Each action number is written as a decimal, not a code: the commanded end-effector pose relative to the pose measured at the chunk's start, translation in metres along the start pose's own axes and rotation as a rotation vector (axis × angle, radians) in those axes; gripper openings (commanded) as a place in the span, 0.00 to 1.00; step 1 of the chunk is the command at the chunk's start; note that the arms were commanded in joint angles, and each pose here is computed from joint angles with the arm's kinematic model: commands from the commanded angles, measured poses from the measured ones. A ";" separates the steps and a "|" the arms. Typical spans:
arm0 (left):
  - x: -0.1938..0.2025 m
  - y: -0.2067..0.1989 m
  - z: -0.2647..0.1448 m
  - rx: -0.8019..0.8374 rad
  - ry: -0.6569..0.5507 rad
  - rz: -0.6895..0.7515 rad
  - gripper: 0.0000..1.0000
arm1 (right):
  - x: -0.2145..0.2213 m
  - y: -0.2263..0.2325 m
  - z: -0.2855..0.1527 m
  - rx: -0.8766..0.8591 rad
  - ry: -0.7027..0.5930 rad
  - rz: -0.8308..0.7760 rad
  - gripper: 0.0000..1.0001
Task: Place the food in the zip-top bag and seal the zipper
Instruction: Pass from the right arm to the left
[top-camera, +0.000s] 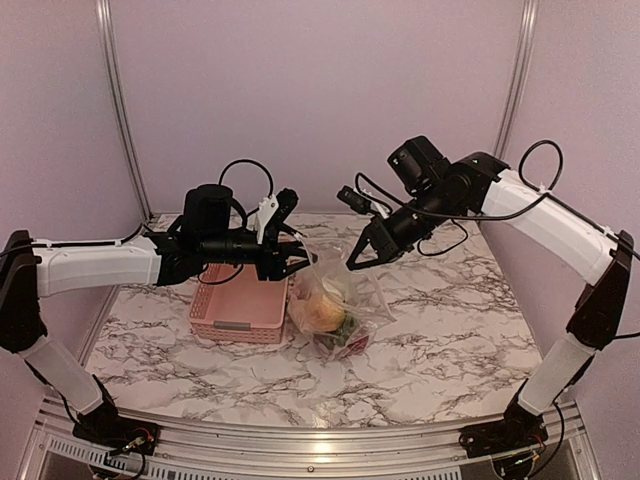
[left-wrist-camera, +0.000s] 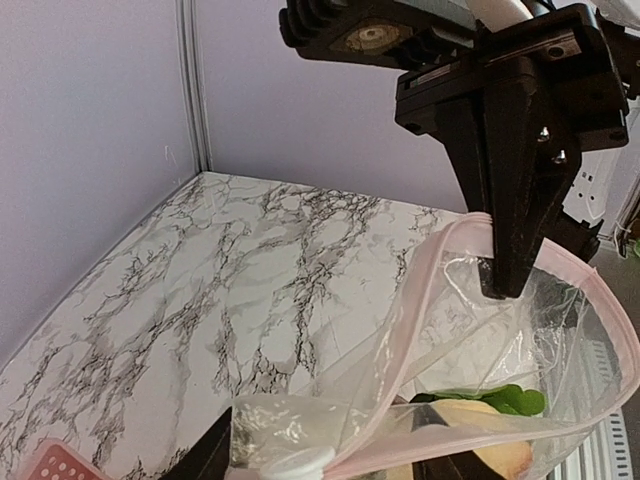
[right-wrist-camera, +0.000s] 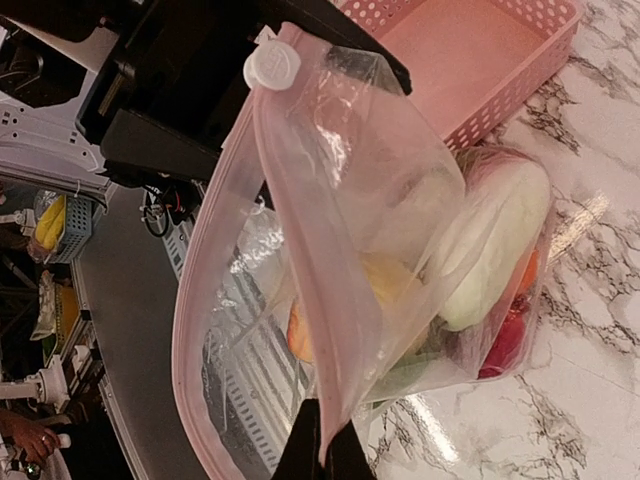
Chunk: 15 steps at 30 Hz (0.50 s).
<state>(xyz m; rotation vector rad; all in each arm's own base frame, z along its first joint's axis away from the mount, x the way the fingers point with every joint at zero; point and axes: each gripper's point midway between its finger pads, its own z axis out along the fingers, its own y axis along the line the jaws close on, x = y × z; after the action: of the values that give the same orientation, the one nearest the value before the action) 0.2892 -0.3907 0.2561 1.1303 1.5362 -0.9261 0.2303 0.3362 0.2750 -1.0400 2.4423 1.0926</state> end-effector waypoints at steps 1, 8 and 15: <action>-0.012 -0.011 0.002 0.074 -0.052 0.016 0.54 | -0.011 -0.005 -0.001 0.052 -0.005 -0.012 0.00; -0.007 -0.010 0.003 0.071 -0.043 0.006 0.36 | -0.012 -0.017 -0.002 0.121 0.002 -0.003 0.00; -0.009 -0.004 0.006 0.052 -0.045 -0.017 0.20 | -0.020 -0.032 -0.006 0.219 0.006 0.018 0.00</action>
<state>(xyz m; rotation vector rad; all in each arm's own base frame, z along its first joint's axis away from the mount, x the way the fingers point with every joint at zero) 0.2830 -0.3951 0.2580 1.1450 1.5157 -0.9893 0.2547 0.3307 0.2667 -0.9870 2.5031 0.9066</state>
